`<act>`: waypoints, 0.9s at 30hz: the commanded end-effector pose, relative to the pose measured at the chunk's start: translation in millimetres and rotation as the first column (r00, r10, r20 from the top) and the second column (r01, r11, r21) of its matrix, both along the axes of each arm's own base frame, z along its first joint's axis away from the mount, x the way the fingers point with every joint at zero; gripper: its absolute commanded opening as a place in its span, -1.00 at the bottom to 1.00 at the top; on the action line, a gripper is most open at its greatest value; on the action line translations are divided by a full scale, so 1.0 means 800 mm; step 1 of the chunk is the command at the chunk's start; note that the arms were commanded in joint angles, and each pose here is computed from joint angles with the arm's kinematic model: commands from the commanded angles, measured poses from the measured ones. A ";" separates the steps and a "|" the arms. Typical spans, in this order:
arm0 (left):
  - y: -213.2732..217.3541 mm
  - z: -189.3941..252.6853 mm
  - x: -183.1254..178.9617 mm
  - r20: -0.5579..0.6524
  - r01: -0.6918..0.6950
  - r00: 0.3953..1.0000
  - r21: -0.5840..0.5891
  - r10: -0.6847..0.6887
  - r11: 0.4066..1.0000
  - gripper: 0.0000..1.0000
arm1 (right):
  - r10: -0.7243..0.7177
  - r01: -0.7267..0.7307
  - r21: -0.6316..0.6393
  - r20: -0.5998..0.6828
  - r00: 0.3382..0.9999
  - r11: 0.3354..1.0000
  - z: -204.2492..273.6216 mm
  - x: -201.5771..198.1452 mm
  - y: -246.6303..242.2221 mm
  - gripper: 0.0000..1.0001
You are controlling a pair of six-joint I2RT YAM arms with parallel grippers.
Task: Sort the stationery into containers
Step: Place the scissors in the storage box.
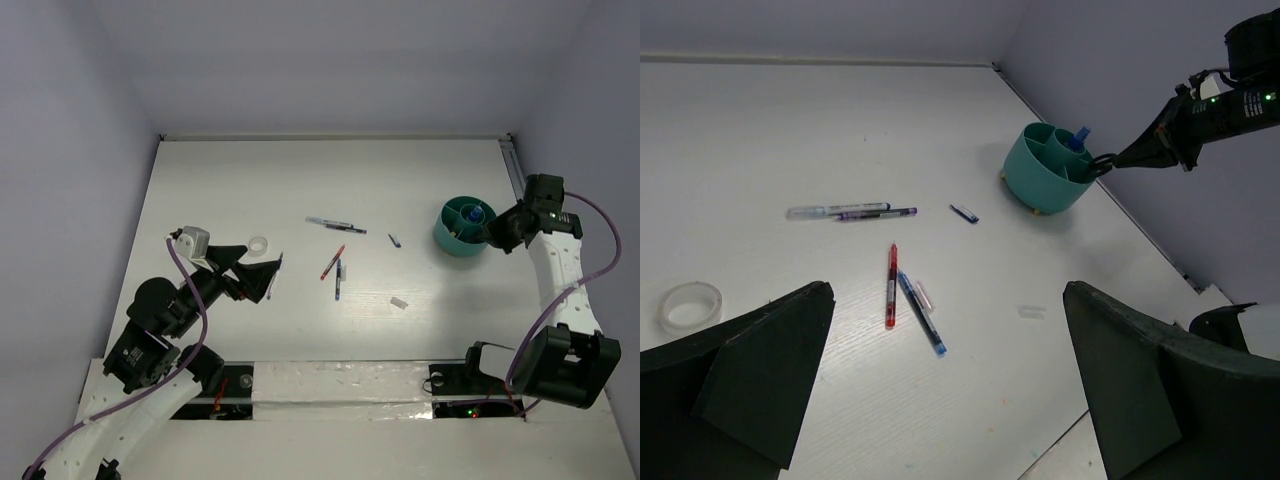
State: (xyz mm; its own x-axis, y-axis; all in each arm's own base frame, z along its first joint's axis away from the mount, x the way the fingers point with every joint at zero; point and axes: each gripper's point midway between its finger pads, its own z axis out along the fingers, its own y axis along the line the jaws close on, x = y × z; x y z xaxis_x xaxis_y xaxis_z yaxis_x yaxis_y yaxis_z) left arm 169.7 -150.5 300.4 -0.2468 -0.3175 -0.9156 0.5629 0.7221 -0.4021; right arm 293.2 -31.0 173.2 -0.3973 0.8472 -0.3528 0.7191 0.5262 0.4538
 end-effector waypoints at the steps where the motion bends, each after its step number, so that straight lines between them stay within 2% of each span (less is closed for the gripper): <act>1: 0.000 0.012 -0.001 0.035 0.003 0.999 -0.022 -0.002 1.000 0.98 | -0.029 0.029 -0.013 0.015 0.999 0.999 0.006 0.015 -0.011 -1.00; 8: -0.001 0.012 -0.002 0.036 0.007 0.999 -0.023 -0.006 1.000 0.98 | -0.059 0.059 -0.022 -0.002 0.998 0.998 -0.002 0.016 -0.020 -1.00; 10: -0.001 0.012 -0.002 0.035 0.010 0.999 -0.022 -0.009 1.000 0.98 | -0.057 0.058 -0.014 0.009 0.998 0.998 -0.001 0.019 -0.018 -0.94; 14: -0.001 0.012 -0.002 0.037 0.009 0.999 -0.023 -0.008 1.000 0.98 | -0.047 0.047 -0.013 0.013 0.999 0.999 -0.001 0.026 -0.019 -0.54; 16: -0.002 0.011 -0.001 0.033 0.009 0.999 -0.023 -0.008 1.000 0.98 | -0.037 0.038 -0.024 0.014 0.999 0.999 0.000 0.027 -0.020 -0.44; 18: -0.003 0.009 -0.001 0.028 0.012 1.000 -0.017 -0.011 1.000 0.98 | -0.028 0.029 -0.028 0.017 0.999 0.999 0.001 0.030 -0.021 -0.25; 22: -0.003 0.008 0.000 0.024 0.010 1.000 -0.016 -0.010 1.000 0.98 | 0.014 -0.013 -0.034 0.008 1.000 0.999 0.004 0.036 -0.020 -0.08; 27: -0.004 0.005 0.002 0.013 0.005 1.000 -0.011 -0.005 1.000 0.98 | 0.085 -0.073 -0.093 0.124 0.989 0.993 0.064 0.054 -0.021 0.13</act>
State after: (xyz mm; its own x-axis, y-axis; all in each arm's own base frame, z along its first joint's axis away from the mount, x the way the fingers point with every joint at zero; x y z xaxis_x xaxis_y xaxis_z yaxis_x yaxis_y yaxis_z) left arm 169.7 -150.6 300.3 -0.2477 -0.3172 -0.9154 0.5629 0.7219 -0.4025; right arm 316.8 -42.6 168.9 -0.4294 0.8298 -0.3564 0.7194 0.5529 0.4205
